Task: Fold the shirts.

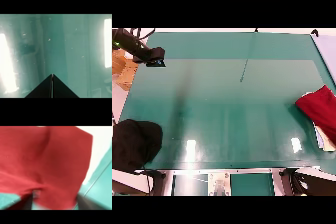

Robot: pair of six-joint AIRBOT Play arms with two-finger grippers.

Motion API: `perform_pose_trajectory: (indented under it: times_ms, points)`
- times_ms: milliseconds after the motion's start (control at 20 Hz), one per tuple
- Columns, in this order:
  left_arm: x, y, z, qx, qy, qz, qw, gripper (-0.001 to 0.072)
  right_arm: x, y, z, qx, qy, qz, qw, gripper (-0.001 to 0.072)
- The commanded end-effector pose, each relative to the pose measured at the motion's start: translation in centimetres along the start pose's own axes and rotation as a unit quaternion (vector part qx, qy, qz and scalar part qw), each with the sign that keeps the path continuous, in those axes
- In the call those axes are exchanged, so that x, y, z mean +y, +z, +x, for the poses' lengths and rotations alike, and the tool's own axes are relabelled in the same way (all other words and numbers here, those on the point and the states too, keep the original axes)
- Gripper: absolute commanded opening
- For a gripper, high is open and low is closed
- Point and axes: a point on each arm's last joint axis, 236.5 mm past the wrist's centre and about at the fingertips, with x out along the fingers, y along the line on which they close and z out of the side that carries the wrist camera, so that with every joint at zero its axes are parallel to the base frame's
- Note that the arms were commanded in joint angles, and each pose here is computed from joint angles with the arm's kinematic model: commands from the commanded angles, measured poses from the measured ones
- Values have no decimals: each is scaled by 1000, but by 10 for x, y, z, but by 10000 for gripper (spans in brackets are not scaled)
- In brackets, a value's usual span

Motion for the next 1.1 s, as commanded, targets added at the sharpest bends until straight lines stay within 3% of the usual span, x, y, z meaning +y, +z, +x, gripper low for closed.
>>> perform_pose_trajectory:
  times_ms: [0, 150, 300, 350, 400, 450, 600, 750, 1050]
  points:
    - [-1, 0, 1, 1, -1, 1, 1000, 21, -14, 0, 0, -1, -29, -4, 1000, 613]
    - [-1, 0, 1, 0, 0, 1, 1000, 22, -12, 22, -38, -43, -43, 18, 998, 613]
    - [-1, 1, 1, -1, 0, 1, 1000, 22, 75, 52, -87, -120, 64, -30, 990, 603]
    - [-1, 2, 1, -3, -2, 1, 1000, 22, 117, 54, -101, -140, 108, -66, 982, 470]
    - [-2, 2, 0, -4, -2, -1, 1000, 22, 158, 47, -110, -150, 144, -119, 971, 102]
    - [-2, 3, 0, -5, -3, -6, 1000, 20, 198, 34, -116, -156, 172, -166, 959, 37]
    - [-12, -4, -3, 7, -22, -20, 1000, 19, 275, -30, -103, -125, 195, -292, 928, 22]
    - [-39, -36, -15, 47, -27, -3, 999, 19, 298, -120, -63, -51, 194, -391, 898, 21]
    - [-104, -141, 2, 62, -51, 12, 997, 20, 217, -277, 38, 75, 159, -470, 865, 21]
